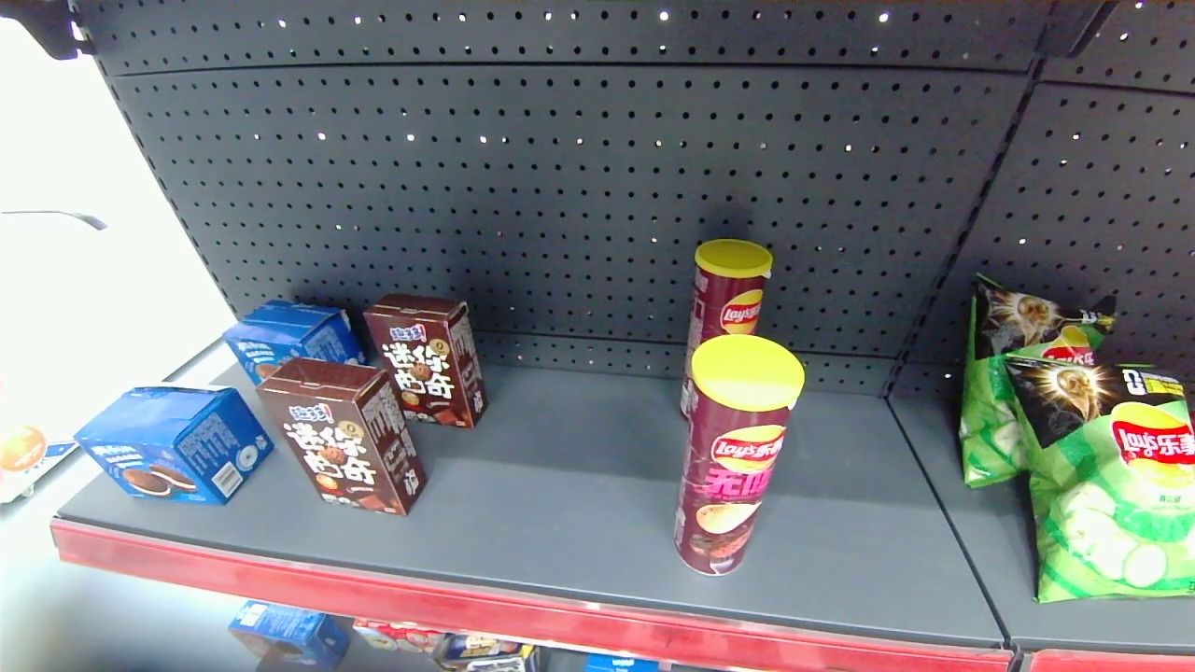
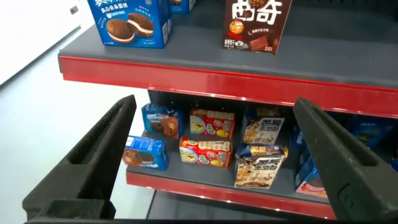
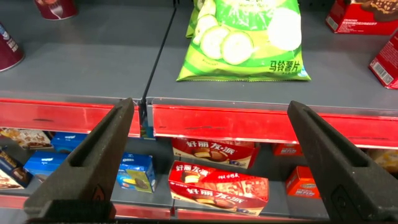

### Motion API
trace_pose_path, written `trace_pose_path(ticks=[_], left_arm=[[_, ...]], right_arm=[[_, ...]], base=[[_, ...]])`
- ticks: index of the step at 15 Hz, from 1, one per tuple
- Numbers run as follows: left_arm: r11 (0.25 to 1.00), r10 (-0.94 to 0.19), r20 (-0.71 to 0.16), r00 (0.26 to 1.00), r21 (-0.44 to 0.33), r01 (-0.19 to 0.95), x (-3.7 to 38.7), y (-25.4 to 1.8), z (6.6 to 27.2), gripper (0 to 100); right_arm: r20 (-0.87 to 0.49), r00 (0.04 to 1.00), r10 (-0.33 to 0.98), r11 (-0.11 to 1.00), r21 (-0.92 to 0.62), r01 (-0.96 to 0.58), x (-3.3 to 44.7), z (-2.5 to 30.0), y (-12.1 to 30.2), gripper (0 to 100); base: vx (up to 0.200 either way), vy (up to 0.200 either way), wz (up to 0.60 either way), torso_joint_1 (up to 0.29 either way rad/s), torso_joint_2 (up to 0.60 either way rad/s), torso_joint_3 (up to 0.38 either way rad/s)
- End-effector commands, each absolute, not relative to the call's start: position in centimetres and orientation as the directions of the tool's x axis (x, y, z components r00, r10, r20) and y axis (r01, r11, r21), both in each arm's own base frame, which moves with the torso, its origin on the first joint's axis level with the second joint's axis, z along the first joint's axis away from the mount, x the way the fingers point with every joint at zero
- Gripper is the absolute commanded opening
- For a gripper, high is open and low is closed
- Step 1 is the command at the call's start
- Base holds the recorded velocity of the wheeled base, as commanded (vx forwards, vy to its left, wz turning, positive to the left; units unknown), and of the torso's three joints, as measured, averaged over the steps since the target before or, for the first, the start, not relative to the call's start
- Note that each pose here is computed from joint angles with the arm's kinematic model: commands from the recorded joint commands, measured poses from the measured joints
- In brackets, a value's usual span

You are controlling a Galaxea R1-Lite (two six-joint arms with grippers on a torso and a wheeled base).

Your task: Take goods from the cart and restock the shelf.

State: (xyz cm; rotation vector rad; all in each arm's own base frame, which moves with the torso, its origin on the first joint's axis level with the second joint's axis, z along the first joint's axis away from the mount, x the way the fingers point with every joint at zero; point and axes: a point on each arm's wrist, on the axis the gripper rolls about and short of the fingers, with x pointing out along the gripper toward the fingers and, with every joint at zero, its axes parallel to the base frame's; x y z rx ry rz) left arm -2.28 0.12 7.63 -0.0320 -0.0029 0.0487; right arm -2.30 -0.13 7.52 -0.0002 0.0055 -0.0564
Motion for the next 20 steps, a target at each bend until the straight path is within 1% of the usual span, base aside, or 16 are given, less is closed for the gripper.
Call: trace_pose_path(ticks=[1,5,8,19,20], left_arm=[[0.998,0.049,0.005,0.999,-0.032,-0.049,-2.29,0.12,7.62,100],[0.999,0.044,0.005,0.999,-0.026,-0.044,-2.29,0.11,7.62,100],[0.999,0.040,0.003,0.999,-0.022,-0.040,-2.28,0.10,7.58,100],[0.998,0.052,0.005,0.999,-0.032,-0.052,-2.29,0.12,7.62,100],[0.998,0.051,0.005,0.999,-0.032,-0.050,-2.29,0.12,7.62,100]], right_arm=[[-0.006,0.998,-0.057,0.998,-0.002,0.057,-2.30,7.51,-0.13,100],[-0.006,0.999,-0.054,0.999,-0.002,0.054,-2.30,7.51,-0.13,100],[-0.008,0.999,-0.044,0.999,-0.002,0.044,-2.28,7.47,-0.11,100],[-0.006,0.999,-0.041,0.999,-0.005,0.041,-2.29,7.51,-0.10,100],[-0.006,0.999,-0.041,0.999,-0.003,0.041,-2.29,7.51,-0.10,100]], base=[[0.000,0.000,0.00,0.000,0.00,0.000],[0.000,0.000,0.00,0.000,0.00,0.000],[0.000,0.000,-0.60,0.001,0.00,-0.002],[0.000,0.000,0.00,0.000,0.00,0.000],[0.000,0.000,-0.60,0.002,0.00,0.007]])
